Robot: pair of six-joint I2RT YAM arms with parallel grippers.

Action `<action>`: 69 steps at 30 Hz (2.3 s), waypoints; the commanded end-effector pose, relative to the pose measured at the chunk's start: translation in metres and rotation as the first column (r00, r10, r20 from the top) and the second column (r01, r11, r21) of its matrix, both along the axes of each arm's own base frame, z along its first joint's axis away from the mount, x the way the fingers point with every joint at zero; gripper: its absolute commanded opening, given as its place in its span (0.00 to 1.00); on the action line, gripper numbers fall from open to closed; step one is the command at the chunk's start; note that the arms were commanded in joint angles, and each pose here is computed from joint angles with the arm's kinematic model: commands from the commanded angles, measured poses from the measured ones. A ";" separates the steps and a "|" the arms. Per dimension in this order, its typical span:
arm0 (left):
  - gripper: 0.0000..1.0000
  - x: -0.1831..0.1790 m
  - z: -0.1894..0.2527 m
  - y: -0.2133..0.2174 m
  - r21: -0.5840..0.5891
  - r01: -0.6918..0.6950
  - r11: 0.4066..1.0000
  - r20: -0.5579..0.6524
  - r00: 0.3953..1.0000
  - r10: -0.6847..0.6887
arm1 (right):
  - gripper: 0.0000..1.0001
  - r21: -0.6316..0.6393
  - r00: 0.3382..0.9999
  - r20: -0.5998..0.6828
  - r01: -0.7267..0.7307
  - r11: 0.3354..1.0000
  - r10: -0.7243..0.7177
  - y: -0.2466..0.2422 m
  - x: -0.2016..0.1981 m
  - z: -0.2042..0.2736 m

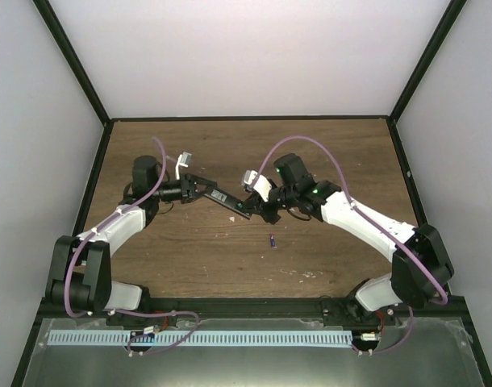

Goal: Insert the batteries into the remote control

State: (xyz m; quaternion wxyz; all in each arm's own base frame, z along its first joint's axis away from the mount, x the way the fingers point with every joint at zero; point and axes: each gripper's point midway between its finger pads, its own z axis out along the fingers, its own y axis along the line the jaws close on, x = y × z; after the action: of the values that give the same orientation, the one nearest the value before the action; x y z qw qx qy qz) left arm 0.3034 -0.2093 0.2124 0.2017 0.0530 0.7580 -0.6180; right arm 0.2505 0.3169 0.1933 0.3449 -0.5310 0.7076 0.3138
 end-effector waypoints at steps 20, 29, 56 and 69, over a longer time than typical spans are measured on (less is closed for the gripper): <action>0.00 -0.002 0.015 -0.002 -0.006 0.033 0.999 0.074 0.997 -0.032 | 0.12 -0.021 1.000 0.009 0.006 1.000 -0.006 0.001 0.003 0.000; 0.00 -0.005 0.013 -0.003 -0.007 0.040 0.999 0.067 0.997 -0.039 | 0.35 -0.009 0.995 0.086 0.047 0.999 -0.046 -0.007 0.006 0.029; 0.00 -0.026 0.030 -0.007 -0.042 0.175 0.984 0.144 0.975 -0.168 | 0.87 0.103 0.832 -0.555 0.080 0.992 -0.009 0.009 0.000 0.054; 0.00 -0.031 0.042 -0.007 -0.045 0.200 0.979 0.201 0.962 -0.187 | 0.81 0.090 0.703 -0.710 0.029 0.996 0.044 0.011 -0.020 0.033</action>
State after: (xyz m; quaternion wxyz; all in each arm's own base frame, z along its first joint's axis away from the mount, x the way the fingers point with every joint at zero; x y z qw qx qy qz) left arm 0.2760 -0.2149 0.2306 0.1844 0.1354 0.7259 -0.6487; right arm 0.2409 0.3266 0.2214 0.0994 -0.3624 0.7790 0.5020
